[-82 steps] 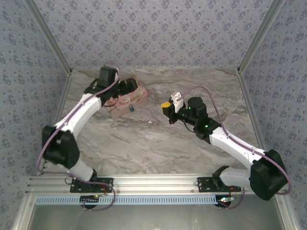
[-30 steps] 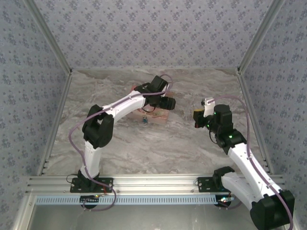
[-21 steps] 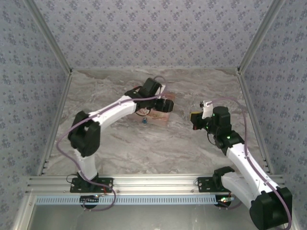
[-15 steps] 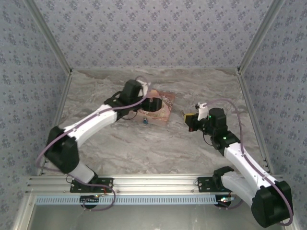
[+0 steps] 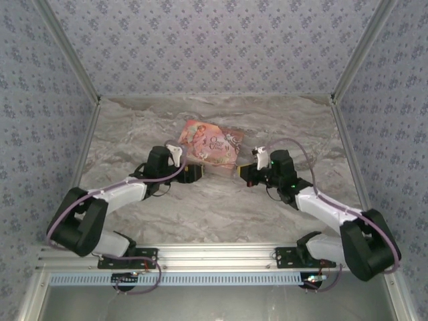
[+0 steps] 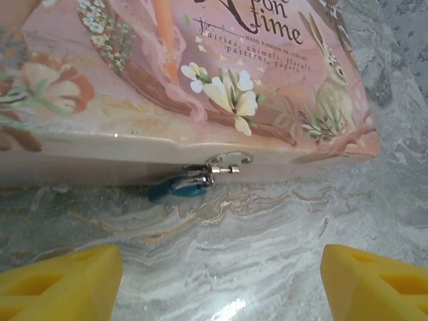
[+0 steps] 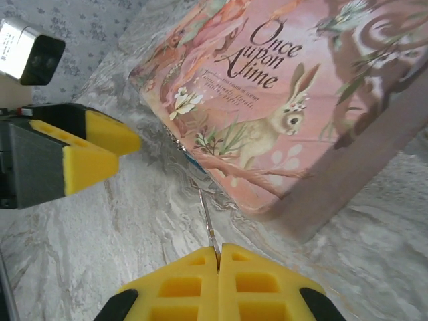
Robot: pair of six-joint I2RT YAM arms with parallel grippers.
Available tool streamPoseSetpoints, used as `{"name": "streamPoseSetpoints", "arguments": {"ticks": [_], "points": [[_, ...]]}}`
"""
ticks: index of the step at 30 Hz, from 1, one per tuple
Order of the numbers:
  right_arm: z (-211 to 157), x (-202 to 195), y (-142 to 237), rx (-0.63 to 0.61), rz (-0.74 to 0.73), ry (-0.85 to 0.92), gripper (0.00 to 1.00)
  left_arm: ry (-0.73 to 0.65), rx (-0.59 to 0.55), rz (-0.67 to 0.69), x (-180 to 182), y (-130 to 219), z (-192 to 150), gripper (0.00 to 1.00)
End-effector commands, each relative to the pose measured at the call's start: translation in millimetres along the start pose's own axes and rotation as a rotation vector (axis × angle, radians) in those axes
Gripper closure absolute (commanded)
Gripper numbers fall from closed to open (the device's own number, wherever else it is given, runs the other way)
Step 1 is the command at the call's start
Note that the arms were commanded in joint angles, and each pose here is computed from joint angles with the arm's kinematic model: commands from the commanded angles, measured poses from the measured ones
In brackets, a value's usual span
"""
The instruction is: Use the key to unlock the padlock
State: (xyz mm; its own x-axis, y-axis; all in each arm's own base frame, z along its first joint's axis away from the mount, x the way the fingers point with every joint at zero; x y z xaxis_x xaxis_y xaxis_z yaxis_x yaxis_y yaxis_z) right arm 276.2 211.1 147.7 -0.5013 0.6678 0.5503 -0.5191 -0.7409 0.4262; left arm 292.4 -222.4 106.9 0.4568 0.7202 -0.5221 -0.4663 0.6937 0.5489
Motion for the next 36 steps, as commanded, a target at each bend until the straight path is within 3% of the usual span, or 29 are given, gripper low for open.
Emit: {"name": "streamPoseSetpoints", "arguments": {"ticks": [1,8,16,25,36], "points": [[34,19,-13,-0.068,0.085,-0.009,1.0,-0.055,-0.089,-0.106,-14,-7,18,0.22],[60,19,-55,-0.052,0.14,-0.065,1.0,-0.06,-0.067,-0.105,-5,-22,10,0.22],[58,-9,-93,0.041,0.032,-0.134,1.0,-0.045,-0.03,-0.104,5,-36,-2,0.22],[36,-24,-101,0.118,-0.057,-0.147,1.0,-0.026,-0.03,-0.144,9,-50,-8,0.27],[29,-22,-104,0.134,-0.066,-0.14,1.0,-0.011,-0.027,-0.175,8,-57,-10,0.39]]}}
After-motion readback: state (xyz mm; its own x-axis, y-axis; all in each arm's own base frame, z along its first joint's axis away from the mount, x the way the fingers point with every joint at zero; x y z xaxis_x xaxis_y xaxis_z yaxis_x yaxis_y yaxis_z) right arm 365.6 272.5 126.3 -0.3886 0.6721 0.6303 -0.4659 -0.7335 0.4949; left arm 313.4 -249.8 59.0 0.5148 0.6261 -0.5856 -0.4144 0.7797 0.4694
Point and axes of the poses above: each hand's point on the last joint's axis, 136 mm out from that joint toward the fingers, its own y axis back along the fingers, its own x axis along the line the jaws close on, z = x × y, the point moved 2 cm from there along y, back along the fingers, and after that the axes turned 4 degrees about -y, right-handed, at the moved point
